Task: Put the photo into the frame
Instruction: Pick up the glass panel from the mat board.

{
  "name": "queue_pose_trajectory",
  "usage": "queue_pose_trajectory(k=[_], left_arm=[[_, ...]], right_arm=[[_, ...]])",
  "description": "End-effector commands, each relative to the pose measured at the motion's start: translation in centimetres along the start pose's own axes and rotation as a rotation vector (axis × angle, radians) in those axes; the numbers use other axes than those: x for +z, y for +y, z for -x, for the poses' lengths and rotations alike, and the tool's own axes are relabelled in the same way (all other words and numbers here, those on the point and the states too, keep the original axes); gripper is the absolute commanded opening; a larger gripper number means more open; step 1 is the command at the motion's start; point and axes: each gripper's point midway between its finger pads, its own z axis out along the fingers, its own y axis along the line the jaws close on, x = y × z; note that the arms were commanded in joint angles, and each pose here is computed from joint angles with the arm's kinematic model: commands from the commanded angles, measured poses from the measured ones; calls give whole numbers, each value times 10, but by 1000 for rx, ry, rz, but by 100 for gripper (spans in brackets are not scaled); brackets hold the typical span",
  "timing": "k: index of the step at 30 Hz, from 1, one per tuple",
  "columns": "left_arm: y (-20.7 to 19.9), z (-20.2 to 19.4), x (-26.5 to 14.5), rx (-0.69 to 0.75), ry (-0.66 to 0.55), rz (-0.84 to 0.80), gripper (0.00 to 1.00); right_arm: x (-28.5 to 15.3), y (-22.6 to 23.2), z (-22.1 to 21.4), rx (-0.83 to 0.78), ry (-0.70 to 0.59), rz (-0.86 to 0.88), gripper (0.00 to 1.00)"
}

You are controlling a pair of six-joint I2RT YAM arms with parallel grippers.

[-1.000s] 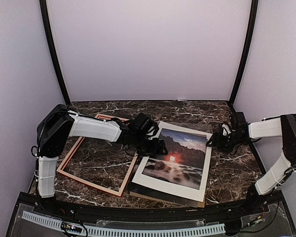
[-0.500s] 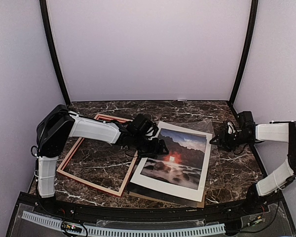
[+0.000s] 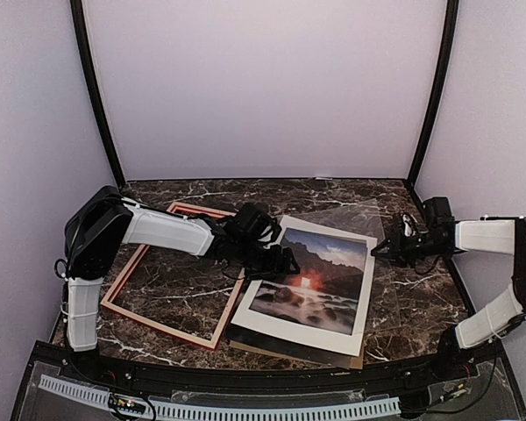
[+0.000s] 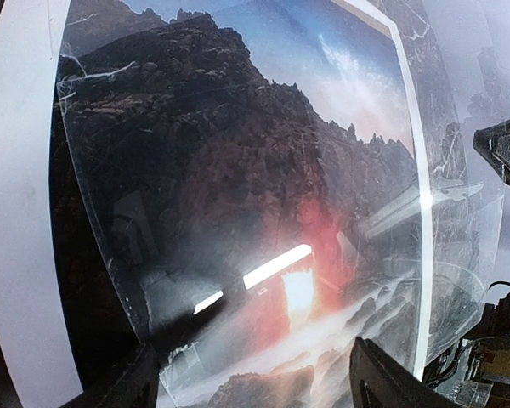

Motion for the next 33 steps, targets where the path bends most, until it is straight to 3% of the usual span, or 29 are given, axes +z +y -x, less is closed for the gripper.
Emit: queue_pose_trajectory(k=[1,4,7,12,15,23,33], left_arm=[[18,-16,1,-14,48,50,80],[14,-15,0,-4,46,41,80],[7,-8,-6,35,29,26,82],[-8,15,-39,132,-28,26,87],[-7,37,-79,156,-82,12,88],[80,72,-187,95,-183,200,91],[254,74,-295,-146,-220,616,91]], right_arm=[[5,13,-5,-28,29,74,22],[7,16,-4,-37,40,83,16],[6,20,-2,-47,45,88,0],[-12,40,17,-80,-20,82,0],[-27,61,30,-101,-60,105,0],[-65,118,58,-150,-125,192,0],[-78,159,69,-201,-132,276,0]])
